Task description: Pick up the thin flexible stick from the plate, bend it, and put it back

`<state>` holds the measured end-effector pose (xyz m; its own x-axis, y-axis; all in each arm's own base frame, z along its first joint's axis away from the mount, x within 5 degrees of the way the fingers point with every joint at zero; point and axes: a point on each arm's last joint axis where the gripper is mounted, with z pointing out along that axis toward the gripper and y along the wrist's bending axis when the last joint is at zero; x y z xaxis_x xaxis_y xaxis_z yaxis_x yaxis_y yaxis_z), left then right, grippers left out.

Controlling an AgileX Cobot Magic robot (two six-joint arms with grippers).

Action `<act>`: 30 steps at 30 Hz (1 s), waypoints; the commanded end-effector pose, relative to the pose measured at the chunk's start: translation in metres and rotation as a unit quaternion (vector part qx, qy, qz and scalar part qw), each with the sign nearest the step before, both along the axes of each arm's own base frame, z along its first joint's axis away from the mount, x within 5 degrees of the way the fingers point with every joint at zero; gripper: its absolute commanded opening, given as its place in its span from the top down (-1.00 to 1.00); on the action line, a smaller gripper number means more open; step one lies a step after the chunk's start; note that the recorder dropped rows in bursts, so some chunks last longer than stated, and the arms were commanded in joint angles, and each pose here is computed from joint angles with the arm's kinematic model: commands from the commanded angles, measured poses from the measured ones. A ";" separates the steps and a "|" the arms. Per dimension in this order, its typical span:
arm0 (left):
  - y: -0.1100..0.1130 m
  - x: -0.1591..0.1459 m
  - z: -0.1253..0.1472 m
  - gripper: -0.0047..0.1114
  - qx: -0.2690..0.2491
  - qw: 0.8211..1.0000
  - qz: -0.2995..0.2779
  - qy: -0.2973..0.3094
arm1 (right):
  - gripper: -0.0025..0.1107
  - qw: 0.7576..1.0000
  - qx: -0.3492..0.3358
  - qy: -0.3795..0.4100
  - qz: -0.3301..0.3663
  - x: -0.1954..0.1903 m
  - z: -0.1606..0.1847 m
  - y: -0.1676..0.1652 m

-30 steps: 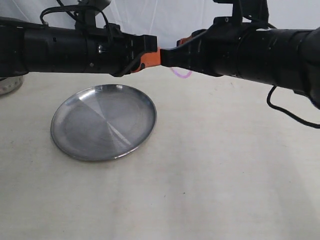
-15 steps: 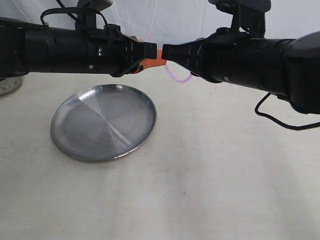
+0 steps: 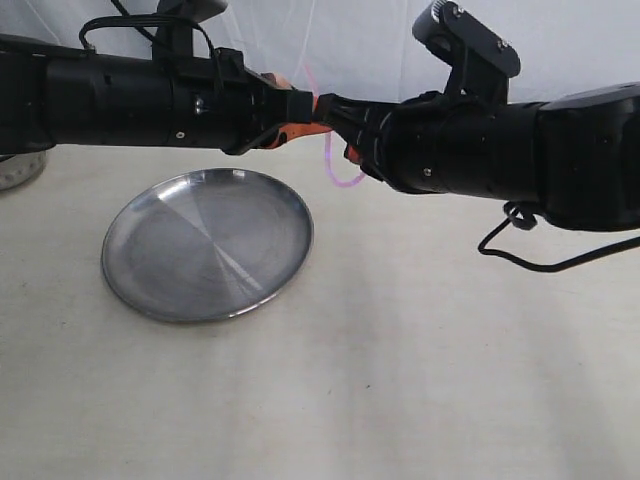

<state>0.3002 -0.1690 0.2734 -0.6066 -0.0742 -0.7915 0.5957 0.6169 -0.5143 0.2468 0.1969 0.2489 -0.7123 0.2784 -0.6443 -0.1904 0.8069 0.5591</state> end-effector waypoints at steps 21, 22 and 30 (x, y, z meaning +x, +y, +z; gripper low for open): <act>-0.012 -0.012 0.010 0.92 -0.025 0.995 -0.085 -0.043 | 0.97 0.989 0.108 0.089 -0.050 -0.003 -0.002 0.006; -0.012 -0.012 0.010 0.92 -0.024 0.995 -0.085 -0.044 | 0.97 0.988 0.111 0.091 -0.054 -0.003 -0.002 0.005; -0.013 -0.015 0.009 0.92 -0.003 0.990 -0.116 -0.075 | 0.97 0.980 0.138 0.114 -0.088 -0.002 -0.003 0.004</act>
<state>0.2953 -0.1730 0.2758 -0.5083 0.0253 -0.8608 0.7199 0.5610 -0.4086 0.2460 0.1974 0.2461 -0.7400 0.5516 -0.3849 0.0894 0.6478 0.7565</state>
